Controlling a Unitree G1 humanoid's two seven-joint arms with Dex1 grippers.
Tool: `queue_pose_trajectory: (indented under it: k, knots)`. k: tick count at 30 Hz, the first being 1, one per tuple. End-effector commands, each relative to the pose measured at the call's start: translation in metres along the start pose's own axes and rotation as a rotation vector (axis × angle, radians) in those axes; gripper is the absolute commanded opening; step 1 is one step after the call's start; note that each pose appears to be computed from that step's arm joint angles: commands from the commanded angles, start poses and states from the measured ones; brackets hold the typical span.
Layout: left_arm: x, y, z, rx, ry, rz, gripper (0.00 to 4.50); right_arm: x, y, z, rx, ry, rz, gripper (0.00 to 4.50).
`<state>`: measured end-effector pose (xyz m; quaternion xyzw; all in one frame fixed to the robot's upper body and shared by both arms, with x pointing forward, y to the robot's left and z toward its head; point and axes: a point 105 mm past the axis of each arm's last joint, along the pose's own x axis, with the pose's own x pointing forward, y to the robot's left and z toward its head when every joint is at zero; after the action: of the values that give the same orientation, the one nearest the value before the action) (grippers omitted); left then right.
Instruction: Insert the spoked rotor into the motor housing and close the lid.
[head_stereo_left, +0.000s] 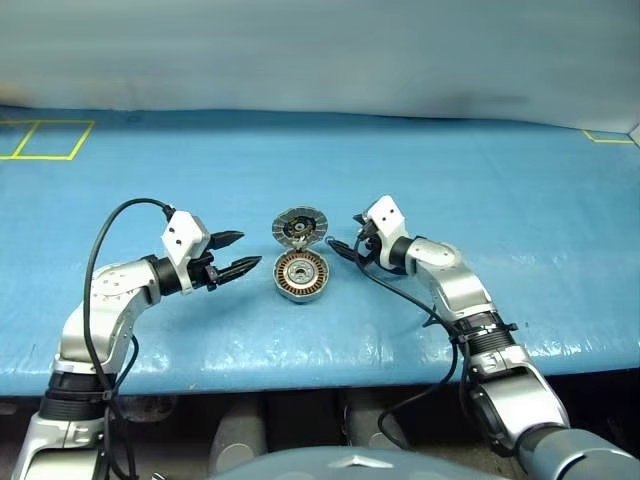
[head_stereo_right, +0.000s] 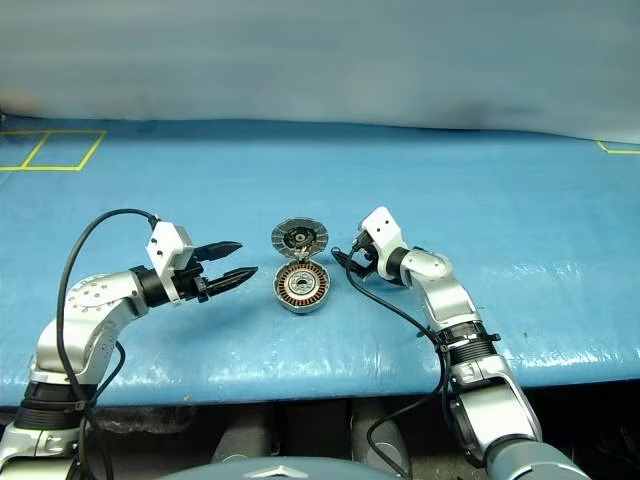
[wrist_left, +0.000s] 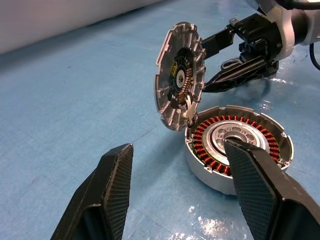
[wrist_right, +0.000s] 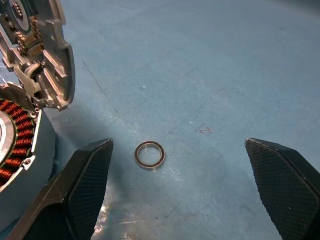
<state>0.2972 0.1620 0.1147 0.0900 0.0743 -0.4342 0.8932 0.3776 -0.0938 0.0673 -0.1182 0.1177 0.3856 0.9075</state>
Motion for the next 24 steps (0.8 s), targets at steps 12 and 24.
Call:
queue_pose_trajectory:
  k: [12, 24]
  knots:
    - [0.009, -0.023, -0.016, -0.084, -0.082, -0.040, 3.16, 0.019, 0.003, -0.002, -0.002, 0.009, 0.018, 4.31]
    - [0.014, -0.025, -0.020, -0.079, -0.089, -0.042, 3.17, 0.006, -0.004, -0.020, 0.025, 0.078, -0.036, 0.67]
